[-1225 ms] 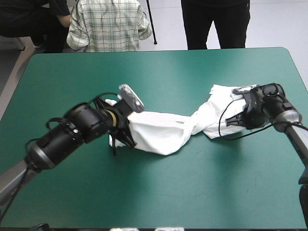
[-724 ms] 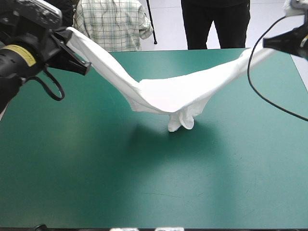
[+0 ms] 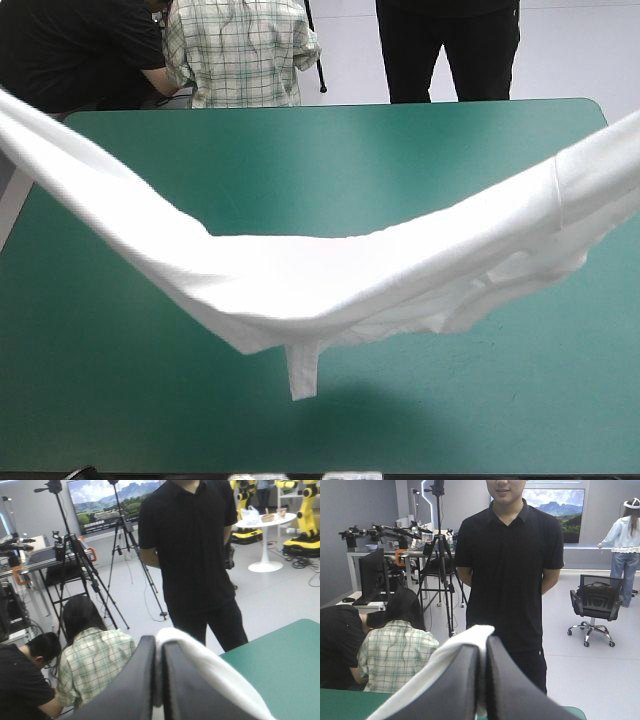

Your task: Fold the cloth

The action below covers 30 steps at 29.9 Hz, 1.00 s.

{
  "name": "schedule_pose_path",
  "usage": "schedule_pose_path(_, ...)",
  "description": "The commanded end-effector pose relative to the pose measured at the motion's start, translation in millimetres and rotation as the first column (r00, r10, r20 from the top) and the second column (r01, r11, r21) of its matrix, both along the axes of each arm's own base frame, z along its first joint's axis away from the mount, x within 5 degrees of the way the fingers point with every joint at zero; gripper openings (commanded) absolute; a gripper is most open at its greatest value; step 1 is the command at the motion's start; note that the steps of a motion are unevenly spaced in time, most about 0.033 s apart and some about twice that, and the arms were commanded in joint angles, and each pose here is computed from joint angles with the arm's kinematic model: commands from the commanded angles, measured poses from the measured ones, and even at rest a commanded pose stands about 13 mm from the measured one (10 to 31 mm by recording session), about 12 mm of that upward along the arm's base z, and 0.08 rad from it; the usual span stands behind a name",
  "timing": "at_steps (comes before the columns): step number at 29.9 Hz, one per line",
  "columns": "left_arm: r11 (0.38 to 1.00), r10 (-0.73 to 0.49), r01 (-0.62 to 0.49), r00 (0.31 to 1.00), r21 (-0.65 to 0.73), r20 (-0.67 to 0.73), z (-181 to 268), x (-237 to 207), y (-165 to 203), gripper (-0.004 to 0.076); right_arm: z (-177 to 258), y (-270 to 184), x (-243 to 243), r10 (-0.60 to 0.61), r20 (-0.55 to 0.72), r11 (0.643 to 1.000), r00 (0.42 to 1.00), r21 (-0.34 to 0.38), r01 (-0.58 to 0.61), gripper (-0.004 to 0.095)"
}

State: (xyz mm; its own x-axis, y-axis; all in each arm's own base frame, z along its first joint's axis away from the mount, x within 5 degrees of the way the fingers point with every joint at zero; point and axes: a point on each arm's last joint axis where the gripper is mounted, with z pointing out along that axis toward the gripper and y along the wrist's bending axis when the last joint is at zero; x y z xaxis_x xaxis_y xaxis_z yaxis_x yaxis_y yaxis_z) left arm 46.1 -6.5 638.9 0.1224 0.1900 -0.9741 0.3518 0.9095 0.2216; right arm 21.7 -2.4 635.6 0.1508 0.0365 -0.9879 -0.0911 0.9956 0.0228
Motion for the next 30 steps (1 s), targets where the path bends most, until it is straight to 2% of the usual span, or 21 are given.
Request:
schedule_pose_path(1,0.997,-0.067,0.069,0.996,-0.038,0.051,6,-12,1,-0.0009,6,-2,-15,0.002,0.075,1.000,0.997,-0.002,-0.002,-0.0017)
schedule_pose_path(4,0.998,-0.062,0.062,0.998,-0.018,0.005,1,-10,0,-0.0009,1,0,-18,0.025,0.061,1.000,0.998,0.004,-0.025,-0.0017)
schedule_pose_path(6,1.000,-0.010,0.011,0.998,0.007,-0.058,-6,2,-2,-0.0009,-7,2,-12,0.040,0.019,0.999,0.999,0.004,-0.040,-0.0017)
schedule_pose_path(8,0.998,0.054,-0.050,0.991,0.039,-0.122,-15,19,-8,-0.0009,-19,5,5,0.051,-0.057,0.999,0.997,0.001,-0.051,-0.0017)
schedule_pose_path(11,0.990,0.107,-0.084,0.971,0.112,-0.216,-34,50,-25,-0.0009,-42,12,36,0.069,-0.180,0.998,0.981,0.000,-0.070,-0.0017)
schedule_pose_path(14,0.972,0.161,-0.093,0.931,0.214,-0.326,-62,91,-51,-0.0009,-73,18,77,0.067,-0.321,0.997,0.945,-0.009,-0.074,-0.0017)
schedule_pose_path(16,0.956,0.210,-0.108,0.899,0.271,-0.384,-81,119,-68,-0.0009,-98,23,110,0.060,-0.435,0.997,0.898,-0.018,-0.076,-0.0017)
schedule_pose_path(19,0.920,0.274,-0.098,0.854,0.379,-0.442,-114,165,-97,-0.0009,-131,30,158,0.045,-0.541,0.996,0.840,-0.036,-0.076,-0.0017)
schedule_pose_path(22,0.873,0.338,-0.094,0.824,0.478,-0.455,-143,208,-123,-0.0009,-150,36,200,0.030,-0.572,0.994,0.819,-0.071,-0.087,-0.0017)
schedule_pose_path(26,0.819,0.415,-0.134,0.810,0.558,-0.415,-183,263,-151,-0.0009,-168,41,250,0.001,-0.565,0.992,0.825,-0.107,-0.074,-0.0017)
schedule_pose_path(30,0.807,0.457,-0.133,0.758,0.575,-0.465,-221,309,-163,-0.0009,-196,45,294,-0.032,-0.621,0.987,0.783,-0.145,-0.074,-0.0017)
